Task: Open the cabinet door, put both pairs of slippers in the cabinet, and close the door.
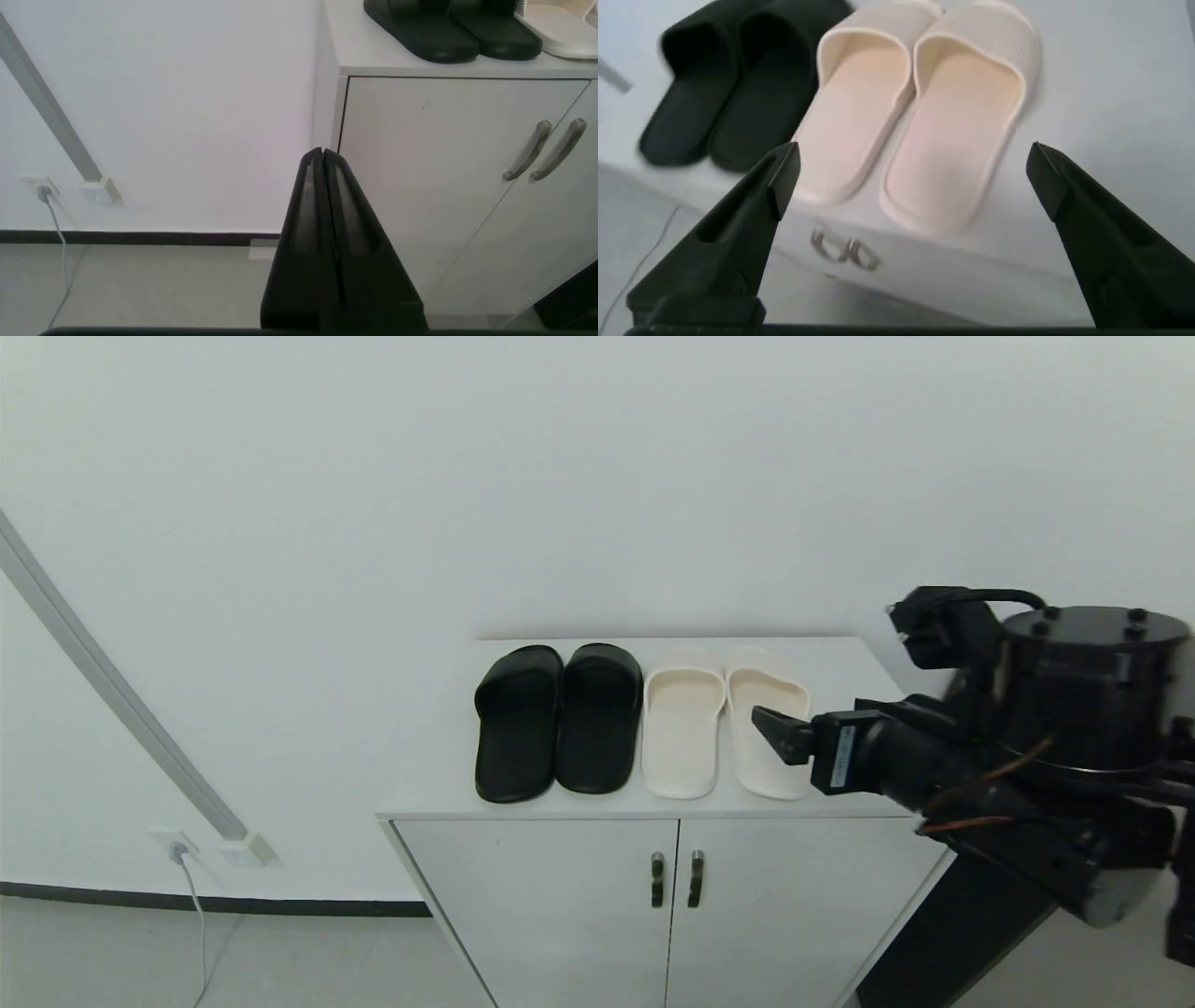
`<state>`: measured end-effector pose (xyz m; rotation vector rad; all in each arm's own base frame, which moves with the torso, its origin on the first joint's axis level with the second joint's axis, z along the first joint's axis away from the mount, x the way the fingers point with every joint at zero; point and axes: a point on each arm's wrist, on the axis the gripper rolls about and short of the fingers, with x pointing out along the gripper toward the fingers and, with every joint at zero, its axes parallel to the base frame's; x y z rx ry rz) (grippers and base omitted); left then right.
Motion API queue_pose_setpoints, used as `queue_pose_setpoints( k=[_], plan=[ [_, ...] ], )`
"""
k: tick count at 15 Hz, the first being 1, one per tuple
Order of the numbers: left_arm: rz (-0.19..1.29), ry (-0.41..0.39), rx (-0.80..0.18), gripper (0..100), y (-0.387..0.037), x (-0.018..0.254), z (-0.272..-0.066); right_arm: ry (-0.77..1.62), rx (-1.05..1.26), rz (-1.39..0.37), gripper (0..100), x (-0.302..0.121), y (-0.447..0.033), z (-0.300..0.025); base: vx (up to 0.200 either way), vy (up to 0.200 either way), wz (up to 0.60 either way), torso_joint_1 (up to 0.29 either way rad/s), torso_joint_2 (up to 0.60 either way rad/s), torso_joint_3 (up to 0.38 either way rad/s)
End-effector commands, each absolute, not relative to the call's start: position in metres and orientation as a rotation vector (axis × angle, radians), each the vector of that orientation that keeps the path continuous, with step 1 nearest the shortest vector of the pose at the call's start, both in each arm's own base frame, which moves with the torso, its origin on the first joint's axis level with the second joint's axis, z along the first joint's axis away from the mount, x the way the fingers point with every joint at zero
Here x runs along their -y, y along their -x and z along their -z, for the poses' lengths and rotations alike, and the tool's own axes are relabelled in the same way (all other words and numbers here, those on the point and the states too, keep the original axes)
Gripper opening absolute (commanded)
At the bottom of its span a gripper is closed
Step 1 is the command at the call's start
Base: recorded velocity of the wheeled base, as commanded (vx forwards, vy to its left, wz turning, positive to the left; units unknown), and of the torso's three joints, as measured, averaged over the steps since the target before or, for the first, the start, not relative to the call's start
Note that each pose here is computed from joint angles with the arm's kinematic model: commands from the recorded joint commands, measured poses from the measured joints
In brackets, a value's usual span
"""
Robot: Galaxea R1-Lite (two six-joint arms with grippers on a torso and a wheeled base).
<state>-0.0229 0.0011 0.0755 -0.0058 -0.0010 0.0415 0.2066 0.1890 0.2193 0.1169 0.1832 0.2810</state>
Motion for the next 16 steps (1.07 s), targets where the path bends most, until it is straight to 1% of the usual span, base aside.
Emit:
queue_pose_setpoints(
  k=[1, 2, 4, 6, 9, 11, 16],
  plan=[
    [-0.041, 0.006, 0.000, 0, 0.023, -0.001, -0.075, -0.074, -0.222, -0.215, 100, -0.226, -0.239, -0.194, 0.000, 0.000, 0.00, 0.000, 0.00, 0.000],
    [-0.041, 0.006, 0.000, 0, 0.023, -0.001, -0.075, -0.074, -0.222, -0.215, 100, -0.226, -0.239, -0.194, 0.000, 0.000, 0.00, 0.000, 0.00, 0.000],
    [-0.041, 0.006, 0.000, 0, 0.023, -0.001, -0.075, -0.086, -0.215, -0.138, 100, -0.251, -0.267, -0.182, 0.000, 0.000, 0.00, 0.000, 0.00, 0.000],
    [-0.041, 0.006, 0.000, 0, 0.023, -0.001, -0.075, -0.093, -0.206, -0.115, 100, -0.260, -0.280, -0.179, 0.000, 0.000, 0.00, 0.000, 0.00, 0.000],
    [-0.041, 0.006, 0.000, 0, 0.023, -0.001, -0.075, -0.093, -0.201, -0.077, 100, -0.260, -0.298, -0.174, 0.000, 0.000, 0.00, 0.000, 0.00, 0.000],
    [-0.041, 0.006, 0.000, 0, 0.023, -0.001, -0.075, -0.086, -0.200, -0.049, 100, -0.264, -0.318, -0.165, 0.000, 0.000, 0.00, 0.000, 0.00, 0.000],
    [-0.041, 0.006, 0.000, 0, 0.023, -0.001, -0.075, -0.072, -0.188, -0.013, 100, -0.264, -0.347, -0.166, 0.000, 0.000, 0.00, 0.000, 0.00, 0.000]
  ],
)
